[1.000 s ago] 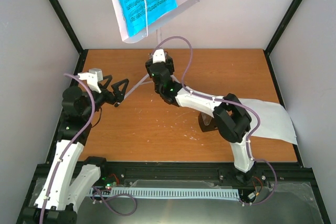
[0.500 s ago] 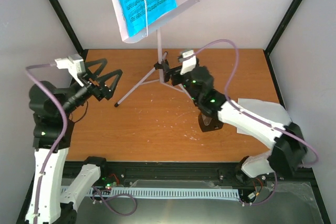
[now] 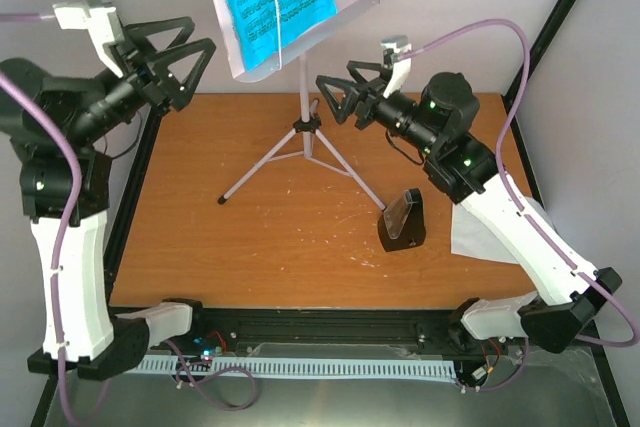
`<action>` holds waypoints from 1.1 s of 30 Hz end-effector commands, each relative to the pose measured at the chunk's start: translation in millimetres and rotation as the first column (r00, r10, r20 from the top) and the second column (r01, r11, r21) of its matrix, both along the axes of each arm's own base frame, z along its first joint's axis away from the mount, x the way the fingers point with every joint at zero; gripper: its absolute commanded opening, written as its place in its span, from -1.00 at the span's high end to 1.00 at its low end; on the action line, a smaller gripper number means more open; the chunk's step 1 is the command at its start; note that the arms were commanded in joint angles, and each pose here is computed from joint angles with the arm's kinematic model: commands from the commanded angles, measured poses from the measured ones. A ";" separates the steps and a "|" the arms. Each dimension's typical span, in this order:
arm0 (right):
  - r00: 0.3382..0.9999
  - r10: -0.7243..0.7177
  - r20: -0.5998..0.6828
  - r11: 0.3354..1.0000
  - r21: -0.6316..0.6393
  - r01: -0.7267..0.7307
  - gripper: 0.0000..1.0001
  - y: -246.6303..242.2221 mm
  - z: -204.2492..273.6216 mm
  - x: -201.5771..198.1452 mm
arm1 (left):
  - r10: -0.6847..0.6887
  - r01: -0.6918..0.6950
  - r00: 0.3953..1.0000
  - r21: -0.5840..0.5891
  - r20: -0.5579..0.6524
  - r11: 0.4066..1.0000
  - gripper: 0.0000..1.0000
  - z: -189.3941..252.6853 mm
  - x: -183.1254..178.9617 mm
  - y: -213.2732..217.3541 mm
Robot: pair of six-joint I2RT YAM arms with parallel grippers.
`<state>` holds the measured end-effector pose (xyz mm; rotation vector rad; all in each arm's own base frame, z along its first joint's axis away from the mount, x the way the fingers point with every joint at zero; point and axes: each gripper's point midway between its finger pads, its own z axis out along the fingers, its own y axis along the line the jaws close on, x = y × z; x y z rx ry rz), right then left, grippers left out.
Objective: Pack up the instrument practice props
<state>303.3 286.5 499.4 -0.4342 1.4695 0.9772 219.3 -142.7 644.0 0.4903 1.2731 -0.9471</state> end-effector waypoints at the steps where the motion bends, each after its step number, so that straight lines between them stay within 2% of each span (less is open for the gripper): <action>1: 0.980 0.172 -0.101 0.985 -0.003 -0.173 -0.87 20.8 5.0 -14.8 | -0.007 0.007 0.995 0.003 -0.098 1.000 -0.56 -15.9 22.6 -2.0; 6: 0.987 0.144 -0.064 0.989 -0.021 -0.146 -0.80 16.5 -2.8 -9.7 | 0.060 -0.056 0.986 0.031 -0.157 0.998 -0.57 -44.3 43.7 3.3; 9: 0.988 0.150 -0.047 0.988 -0.042 -0.152 -0.76 15.1 -28.8 -12.2 | 0.067 -0.061 0.984 0.043 -0.167 0.997 -0.49 -56.3 49.3 3.2; 14: 0.988 0.117 -0.097 0.991 -0.049 -0.122 -0.68 3.8 -75.5 -1.4 | 0.020 -0.010 0.982 0.054 -0.186 0.998 -0.09 -66.7 60.9 -3.9; 20: 0.993 0.119 -0.006 0.990 -0.070 -0.119 -0.56 -1.9 -119.2 15.3 | 0.000 0.011 0.986 0.068 -0.167 0.998 0.39 -71.6 64.0 -7.2; 24: 0.988 0.150 0.032 0.984 -0.103 -0.146 -0.50 11.2 -136.7 41.0 | 0.012 0.005 0.981 0.089 -0.191 0.996 0.79 -82.1 73.3 -7.3; 33: 0.981 0.131 0.146 0.990 -0.065 -0.122 -0.45 31.9 -126.8 108.8 | 0.021 0.006 0.978 0.126 -0.209 0.992 0.99 -107.2 81.0 -7.8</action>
